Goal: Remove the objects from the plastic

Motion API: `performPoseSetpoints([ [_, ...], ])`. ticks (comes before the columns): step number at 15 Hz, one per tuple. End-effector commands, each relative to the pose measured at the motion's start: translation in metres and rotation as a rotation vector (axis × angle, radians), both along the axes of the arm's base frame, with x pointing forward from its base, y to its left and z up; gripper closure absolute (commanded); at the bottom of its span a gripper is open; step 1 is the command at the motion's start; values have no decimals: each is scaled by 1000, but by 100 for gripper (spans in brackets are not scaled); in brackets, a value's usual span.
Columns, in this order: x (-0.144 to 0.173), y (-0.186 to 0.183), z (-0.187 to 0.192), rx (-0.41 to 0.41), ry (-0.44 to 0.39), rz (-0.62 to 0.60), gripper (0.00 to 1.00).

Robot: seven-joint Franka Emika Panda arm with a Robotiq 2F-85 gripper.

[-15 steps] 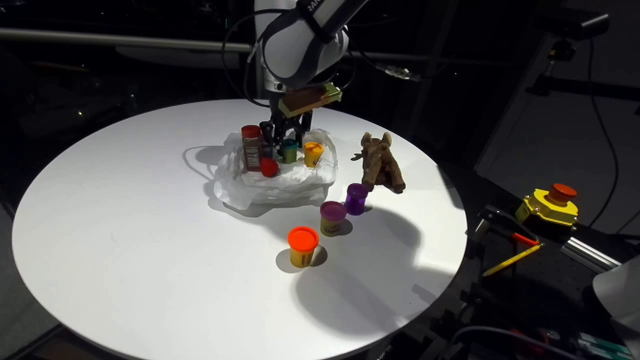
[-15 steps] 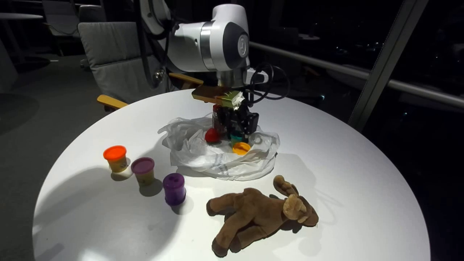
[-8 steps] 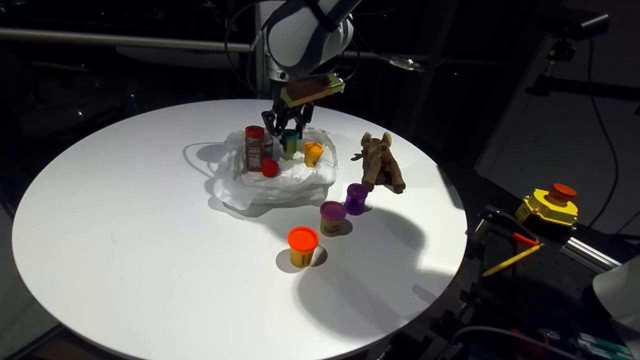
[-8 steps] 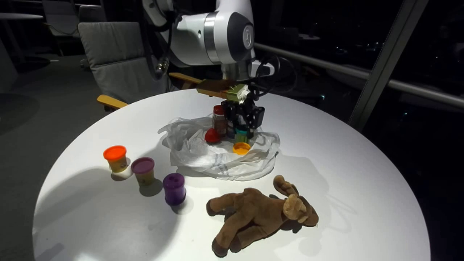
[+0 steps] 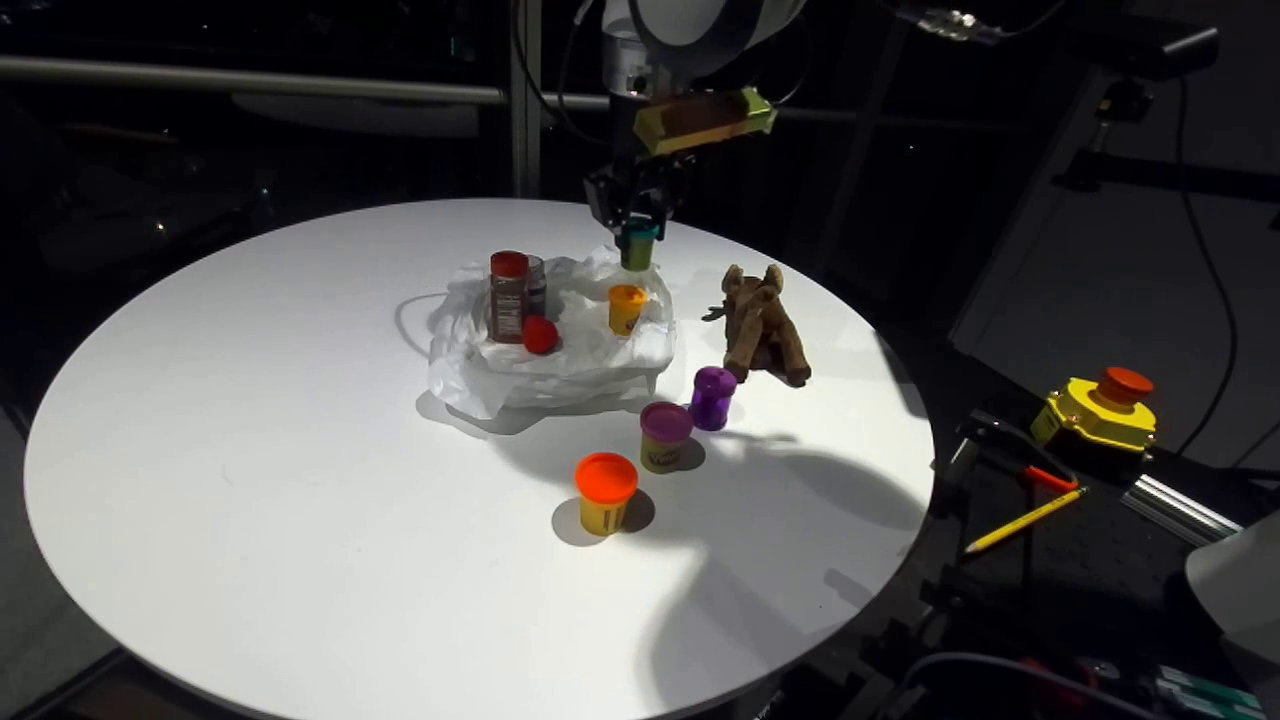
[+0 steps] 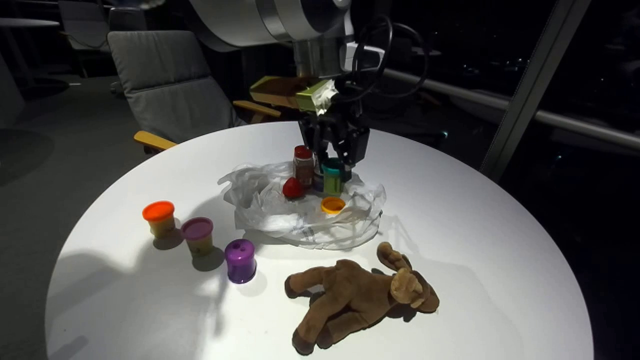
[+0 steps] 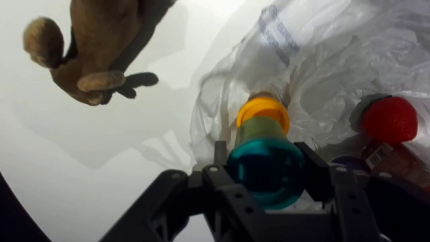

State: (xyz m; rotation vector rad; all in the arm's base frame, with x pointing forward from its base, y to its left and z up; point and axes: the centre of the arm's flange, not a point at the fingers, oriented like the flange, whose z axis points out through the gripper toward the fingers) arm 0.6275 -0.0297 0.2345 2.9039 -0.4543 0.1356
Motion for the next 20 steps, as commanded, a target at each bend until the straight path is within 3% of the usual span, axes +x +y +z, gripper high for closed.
performPoseSetpoints([
  [1, -87, 8, 12, -27, -12, -30, 73],
  [4, -137, 13, -6, -34, 46, -35, 73],
  [10, -235, 28, -42, 50, 133, -2, 73],
  [12, -250, 27, -53, 74, 147, -6, 73],
  [16, -252, 25, -73, 161, 47, -75, 73],
  [19, -248, 23, -79, 163, -7, -107, 73],
  [20, -248, 24, -79, 154, -13, -103, 23],
])
